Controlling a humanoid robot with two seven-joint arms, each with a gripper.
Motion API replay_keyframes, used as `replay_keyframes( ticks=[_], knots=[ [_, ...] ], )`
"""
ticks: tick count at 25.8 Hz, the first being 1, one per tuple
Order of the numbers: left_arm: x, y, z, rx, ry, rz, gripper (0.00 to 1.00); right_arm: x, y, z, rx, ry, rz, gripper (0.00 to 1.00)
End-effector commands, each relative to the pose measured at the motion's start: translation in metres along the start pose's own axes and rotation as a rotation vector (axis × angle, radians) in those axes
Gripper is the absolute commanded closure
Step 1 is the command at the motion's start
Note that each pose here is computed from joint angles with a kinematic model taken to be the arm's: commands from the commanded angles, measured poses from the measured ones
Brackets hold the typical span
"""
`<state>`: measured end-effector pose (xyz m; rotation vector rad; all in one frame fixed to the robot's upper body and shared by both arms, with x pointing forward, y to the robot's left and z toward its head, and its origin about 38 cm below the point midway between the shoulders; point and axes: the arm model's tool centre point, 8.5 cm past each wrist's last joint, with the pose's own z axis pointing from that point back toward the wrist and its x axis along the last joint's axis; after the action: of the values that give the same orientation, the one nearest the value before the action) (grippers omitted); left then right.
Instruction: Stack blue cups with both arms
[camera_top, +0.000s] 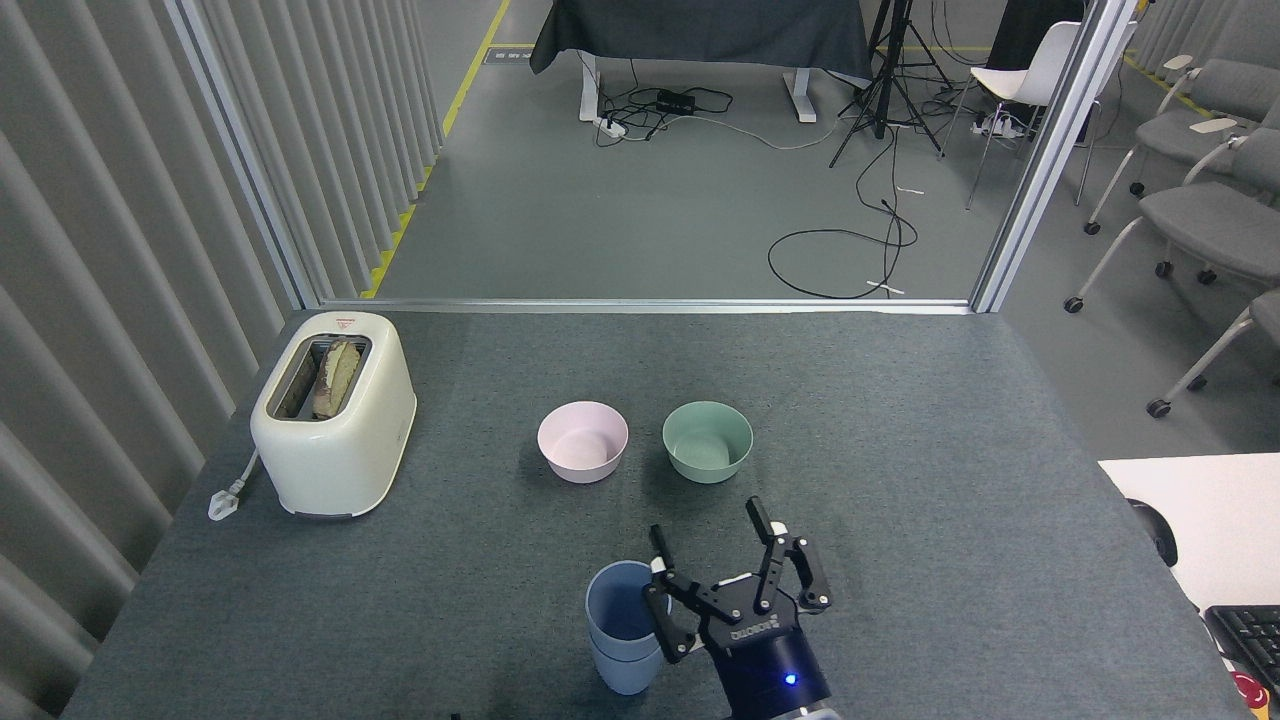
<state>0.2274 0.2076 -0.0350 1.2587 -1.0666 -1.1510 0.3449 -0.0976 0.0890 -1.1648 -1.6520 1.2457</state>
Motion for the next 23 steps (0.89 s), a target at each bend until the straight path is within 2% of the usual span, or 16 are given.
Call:
replay_keyframes(
  ticks=[1,7,11,15,20,23],
  knots=[
    [0.001,0.002,0.000,0.006,-0.005,0.004,0.00,-0.055,0.023,0.042,0.086,0.118,0.016,0.00],
    [0.002,0.005,-0.004,0.015,-0.010,0.007,0.00,-0.085,0.053,0.130,0.208,0.181,0.020,0.00],
    [0.002,0.004,-0.003,0.015,-0.012,0.008,0.00,-0.087,0.066,0.160,0.277,0.211,0.004,0.00],
    [0.001,0.004,-0.002,0.019,-0.021,0.004,0.00,-0.088,0.070,0.179,0.307,0.221,0.007,0.00],
    [0.009,0.012,-0.002,0.042,-0.094,0.046,0.00,-0.097,0.068,0.183,0.301,0.236,0.016,0.00],
    [0.011,0.013,-0.001,0.053,-0.122,0.059,0.00,-0.100,0.067,0.188,0.299,0.209,0.000,0.00]
  ],
)
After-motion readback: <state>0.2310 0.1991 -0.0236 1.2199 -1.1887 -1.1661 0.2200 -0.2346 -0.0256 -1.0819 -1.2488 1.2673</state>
